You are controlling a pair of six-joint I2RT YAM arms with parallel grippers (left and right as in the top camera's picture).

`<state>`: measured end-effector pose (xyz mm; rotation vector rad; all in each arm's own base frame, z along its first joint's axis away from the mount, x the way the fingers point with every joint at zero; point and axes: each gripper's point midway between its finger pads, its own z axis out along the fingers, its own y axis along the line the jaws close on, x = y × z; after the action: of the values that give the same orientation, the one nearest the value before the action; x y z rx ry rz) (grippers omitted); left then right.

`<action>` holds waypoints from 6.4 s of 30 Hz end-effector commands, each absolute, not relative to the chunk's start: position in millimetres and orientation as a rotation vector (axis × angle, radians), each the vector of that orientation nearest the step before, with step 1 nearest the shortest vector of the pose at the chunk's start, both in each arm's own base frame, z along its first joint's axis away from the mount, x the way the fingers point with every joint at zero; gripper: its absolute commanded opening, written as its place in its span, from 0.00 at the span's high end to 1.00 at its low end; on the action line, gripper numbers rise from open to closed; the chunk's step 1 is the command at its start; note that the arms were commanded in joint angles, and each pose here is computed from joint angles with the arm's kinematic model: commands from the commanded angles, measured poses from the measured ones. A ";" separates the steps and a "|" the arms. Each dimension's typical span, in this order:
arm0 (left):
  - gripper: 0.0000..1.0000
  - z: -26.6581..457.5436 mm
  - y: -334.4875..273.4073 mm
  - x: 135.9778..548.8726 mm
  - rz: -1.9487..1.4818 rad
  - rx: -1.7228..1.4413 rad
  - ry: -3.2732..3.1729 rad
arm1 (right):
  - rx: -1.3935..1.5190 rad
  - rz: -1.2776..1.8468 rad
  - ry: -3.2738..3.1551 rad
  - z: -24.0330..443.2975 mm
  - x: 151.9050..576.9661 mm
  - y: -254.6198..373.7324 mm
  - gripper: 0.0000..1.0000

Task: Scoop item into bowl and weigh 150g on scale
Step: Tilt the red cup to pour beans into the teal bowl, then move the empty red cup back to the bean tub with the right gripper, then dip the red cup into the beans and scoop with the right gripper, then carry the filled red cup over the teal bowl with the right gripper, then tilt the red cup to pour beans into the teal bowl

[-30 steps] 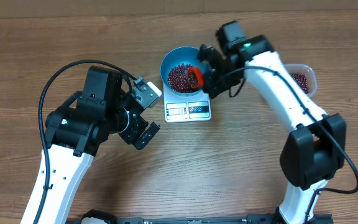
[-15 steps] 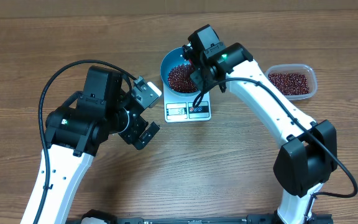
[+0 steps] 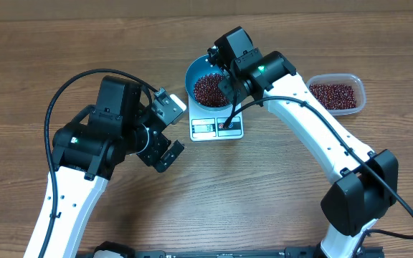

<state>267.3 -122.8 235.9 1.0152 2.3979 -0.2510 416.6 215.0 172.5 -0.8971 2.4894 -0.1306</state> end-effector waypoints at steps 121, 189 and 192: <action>0.00 244.3 -124.3 270.9 -0.255 0.997 2.379 | 0.251 1.361 2.548 161.3 360.1 -81.0 0.96; 0.00 244.3 -124.3 270.9 -0.255 0.997 2.379 | -0.864 -0.216 2.317 265.3 418.0 205.1 0.96; 0.00 244.3 -124.3 270.9 -0.255 0.997 2.379 | -0.808 -0.195 2.334 279.9 407.5 189.8 0.96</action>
<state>267.3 -122.8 235.9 1.0152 2.3984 -0.2506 416.7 204.1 239.4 -0.9183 2.3717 -0.2375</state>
